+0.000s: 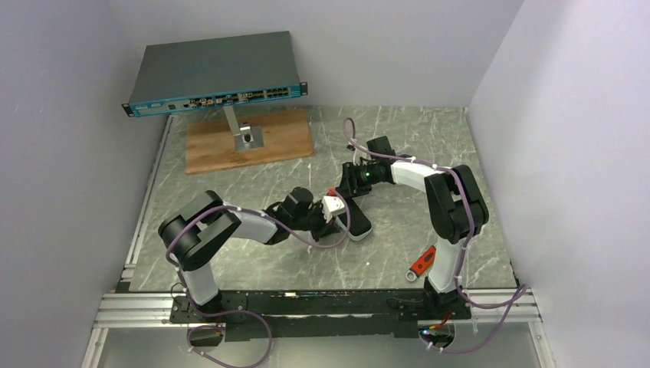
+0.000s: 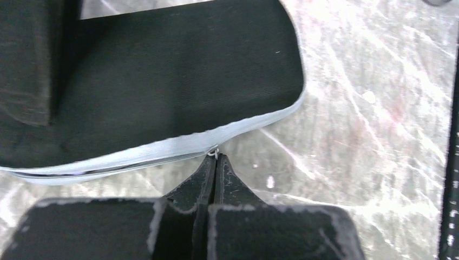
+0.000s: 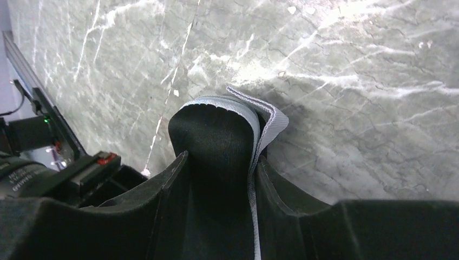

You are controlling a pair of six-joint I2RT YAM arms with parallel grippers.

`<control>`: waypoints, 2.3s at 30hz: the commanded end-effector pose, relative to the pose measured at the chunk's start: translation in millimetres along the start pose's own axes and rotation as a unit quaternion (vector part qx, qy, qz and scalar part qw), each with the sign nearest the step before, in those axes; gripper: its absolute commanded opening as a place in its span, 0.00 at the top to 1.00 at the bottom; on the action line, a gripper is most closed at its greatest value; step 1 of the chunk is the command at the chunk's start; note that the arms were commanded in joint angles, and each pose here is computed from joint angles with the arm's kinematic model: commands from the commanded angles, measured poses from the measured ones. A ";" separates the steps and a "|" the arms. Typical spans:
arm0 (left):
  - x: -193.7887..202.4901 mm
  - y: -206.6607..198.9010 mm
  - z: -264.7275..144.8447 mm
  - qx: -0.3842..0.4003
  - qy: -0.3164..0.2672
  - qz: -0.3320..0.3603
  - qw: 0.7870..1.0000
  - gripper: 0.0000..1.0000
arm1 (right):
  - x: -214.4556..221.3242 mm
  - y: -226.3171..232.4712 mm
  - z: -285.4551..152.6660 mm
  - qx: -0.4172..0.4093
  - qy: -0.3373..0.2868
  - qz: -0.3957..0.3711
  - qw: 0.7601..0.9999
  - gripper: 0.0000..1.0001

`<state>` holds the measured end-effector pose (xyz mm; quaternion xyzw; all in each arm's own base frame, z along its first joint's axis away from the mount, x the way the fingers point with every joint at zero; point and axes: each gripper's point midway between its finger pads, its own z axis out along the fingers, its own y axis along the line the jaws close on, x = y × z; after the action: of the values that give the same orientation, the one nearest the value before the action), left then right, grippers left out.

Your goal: Open the umbrella

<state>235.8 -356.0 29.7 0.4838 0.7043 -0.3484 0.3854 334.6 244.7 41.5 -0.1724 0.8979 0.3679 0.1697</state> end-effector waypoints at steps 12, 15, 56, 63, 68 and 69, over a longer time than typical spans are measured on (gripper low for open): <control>20.0 -39.5 -16.6 0.041 0.043 -0.009 0.998 1.00 | -33.4 -85.7 -63.7 0.130 -0.138 0.050 0.981 0.80; 17.1 -26.5 -18.8 0.030 0.040 -0.015 0.999 1.00 | -14.2 -92.5 -77.7 0.140 -0.125 0.045 0.981 0.79; -19.7 17.6 -18.0 0.029 -0.002 0.115 0.993 1.00 | 23.4 -47.3 -56.4 -0.009 0.038 -0.447 0.894 0.17; -17.9 -13.1 -21.5 0.061 -0.004 0.123 0.991 1.00 | 26.4 -66.2 -56.1 0.058 0.047 -0.444 0.893 0.18; -13.6 -44.6 -24.4 0.087 -0.010 0.125 0.988 1.00 | 36.4 -72.5 -57.1 0.081 0.054 -0.434 0.896 0.18; -12.1 -48.9 -24.6 0.089 -0.009 0.123 0.988 1.00 | 38.0 -74.8 -57.7 0.087 0.056 -0.431 0.896 0.18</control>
<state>230.7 -333.3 38.4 0.5770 0.6486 -0.3017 0.3942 315.3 181.4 60.9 -0.5501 0.7258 0.2708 0.3119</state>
